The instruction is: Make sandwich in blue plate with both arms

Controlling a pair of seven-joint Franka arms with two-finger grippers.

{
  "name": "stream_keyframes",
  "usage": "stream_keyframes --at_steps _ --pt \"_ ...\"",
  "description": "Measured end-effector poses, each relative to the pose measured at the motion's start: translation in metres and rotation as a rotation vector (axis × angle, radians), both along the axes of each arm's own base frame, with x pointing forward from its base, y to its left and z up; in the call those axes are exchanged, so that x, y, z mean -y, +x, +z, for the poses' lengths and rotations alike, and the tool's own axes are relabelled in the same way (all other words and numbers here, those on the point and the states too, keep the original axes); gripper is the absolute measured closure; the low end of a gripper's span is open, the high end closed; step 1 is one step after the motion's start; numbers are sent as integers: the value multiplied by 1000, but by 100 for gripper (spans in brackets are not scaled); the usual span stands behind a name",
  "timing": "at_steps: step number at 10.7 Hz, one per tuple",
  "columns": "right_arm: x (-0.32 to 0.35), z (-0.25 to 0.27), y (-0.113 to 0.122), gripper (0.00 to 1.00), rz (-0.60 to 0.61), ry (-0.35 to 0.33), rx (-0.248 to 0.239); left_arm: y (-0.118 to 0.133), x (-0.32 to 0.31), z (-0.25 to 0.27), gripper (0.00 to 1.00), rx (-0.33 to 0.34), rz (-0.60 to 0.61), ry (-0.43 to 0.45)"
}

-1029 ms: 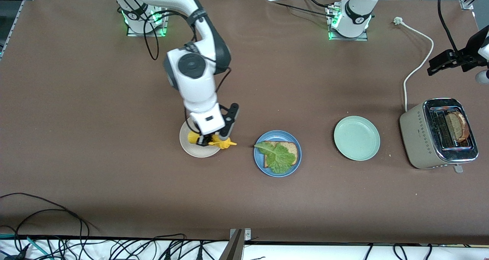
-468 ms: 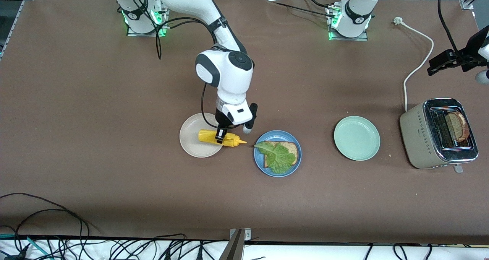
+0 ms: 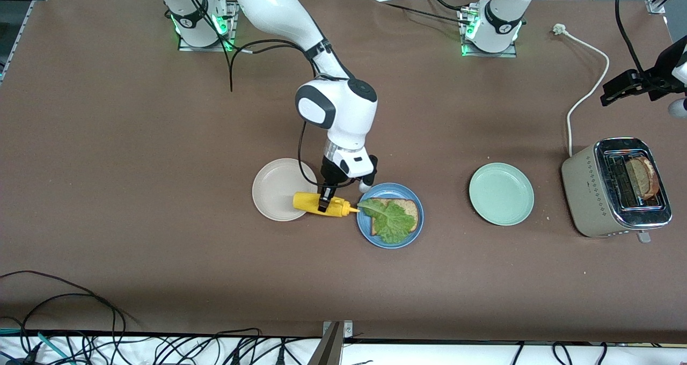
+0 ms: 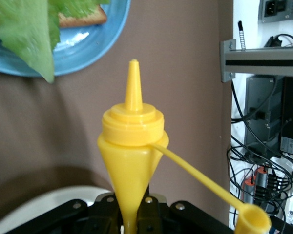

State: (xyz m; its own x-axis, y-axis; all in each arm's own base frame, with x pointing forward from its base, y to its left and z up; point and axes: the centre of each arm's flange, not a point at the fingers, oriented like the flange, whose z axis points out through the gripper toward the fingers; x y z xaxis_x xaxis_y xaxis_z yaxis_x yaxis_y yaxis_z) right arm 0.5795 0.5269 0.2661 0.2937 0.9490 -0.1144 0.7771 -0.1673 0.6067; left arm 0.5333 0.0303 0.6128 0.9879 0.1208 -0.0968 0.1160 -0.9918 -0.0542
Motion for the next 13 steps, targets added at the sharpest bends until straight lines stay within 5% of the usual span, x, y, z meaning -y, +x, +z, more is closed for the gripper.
stream_keyframes --at_steps 5,13 --pt "-21 -59 -13 89 27 -59 69 0 0 0 0 0 1 0" --pt "-22 -60 -11 95 34 -69 81 0 -1 0 0 0 2 -1"
